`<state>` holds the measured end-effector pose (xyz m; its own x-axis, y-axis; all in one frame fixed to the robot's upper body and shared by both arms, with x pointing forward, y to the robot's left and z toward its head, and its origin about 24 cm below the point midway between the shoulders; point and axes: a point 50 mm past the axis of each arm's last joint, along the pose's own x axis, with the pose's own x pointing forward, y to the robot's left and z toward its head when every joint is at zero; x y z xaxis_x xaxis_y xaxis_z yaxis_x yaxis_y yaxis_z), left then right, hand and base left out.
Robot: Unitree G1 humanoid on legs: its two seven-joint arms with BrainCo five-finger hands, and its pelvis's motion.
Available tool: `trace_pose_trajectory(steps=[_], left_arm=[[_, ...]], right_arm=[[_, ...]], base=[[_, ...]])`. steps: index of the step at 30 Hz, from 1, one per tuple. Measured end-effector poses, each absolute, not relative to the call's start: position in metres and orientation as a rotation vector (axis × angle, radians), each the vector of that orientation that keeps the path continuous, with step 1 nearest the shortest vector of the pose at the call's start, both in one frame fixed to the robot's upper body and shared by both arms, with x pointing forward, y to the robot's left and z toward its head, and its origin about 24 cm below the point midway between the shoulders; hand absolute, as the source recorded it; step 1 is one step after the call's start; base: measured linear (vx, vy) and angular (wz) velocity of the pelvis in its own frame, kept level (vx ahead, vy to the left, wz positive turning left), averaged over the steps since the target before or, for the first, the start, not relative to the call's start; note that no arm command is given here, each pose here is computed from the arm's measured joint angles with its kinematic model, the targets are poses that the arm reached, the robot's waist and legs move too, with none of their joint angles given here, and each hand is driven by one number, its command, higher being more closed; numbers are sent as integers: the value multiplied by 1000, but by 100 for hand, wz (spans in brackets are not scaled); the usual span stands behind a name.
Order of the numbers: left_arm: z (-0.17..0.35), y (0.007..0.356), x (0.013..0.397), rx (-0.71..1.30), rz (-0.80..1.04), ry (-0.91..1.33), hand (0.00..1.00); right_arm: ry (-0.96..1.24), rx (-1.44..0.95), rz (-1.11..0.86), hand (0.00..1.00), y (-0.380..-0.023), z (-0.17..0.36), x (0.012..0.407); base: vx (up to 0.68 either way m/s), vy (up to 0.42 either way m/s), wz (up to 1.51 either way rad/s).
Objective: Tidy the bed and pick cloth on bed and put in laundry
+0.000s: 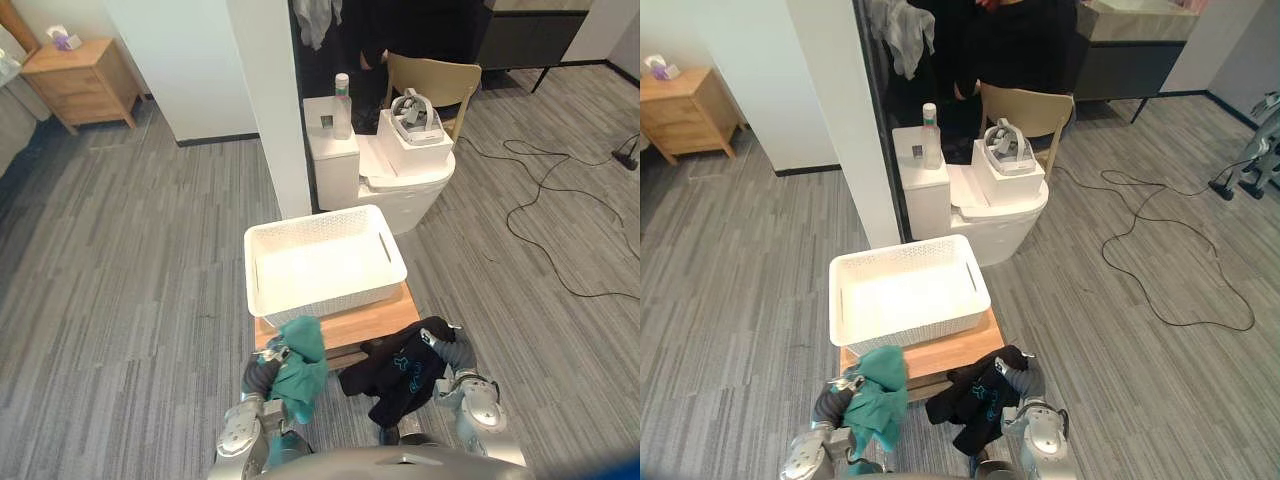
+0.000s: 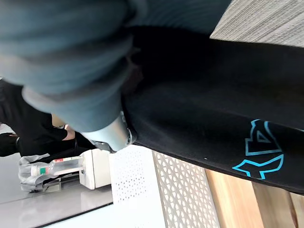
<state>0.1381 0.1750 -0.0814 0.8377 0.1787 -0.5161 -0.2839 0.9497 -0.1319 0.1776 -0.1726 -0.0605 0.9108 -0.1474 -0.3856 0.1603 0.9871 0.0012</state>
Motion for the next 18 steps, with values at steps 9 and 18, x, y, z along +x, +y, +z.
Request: trace_pose_trajectory(steps=[9,18], left_arm=[[-70,178,144,-141,222,468,100],[-57,189,159,-69,170,402,100]], right_arm=[[439,46,-140,100,-168,-69,172],[212,22,-149,100,-174,-21,194]], base=[[263,141,-21],[225,71,-2]])
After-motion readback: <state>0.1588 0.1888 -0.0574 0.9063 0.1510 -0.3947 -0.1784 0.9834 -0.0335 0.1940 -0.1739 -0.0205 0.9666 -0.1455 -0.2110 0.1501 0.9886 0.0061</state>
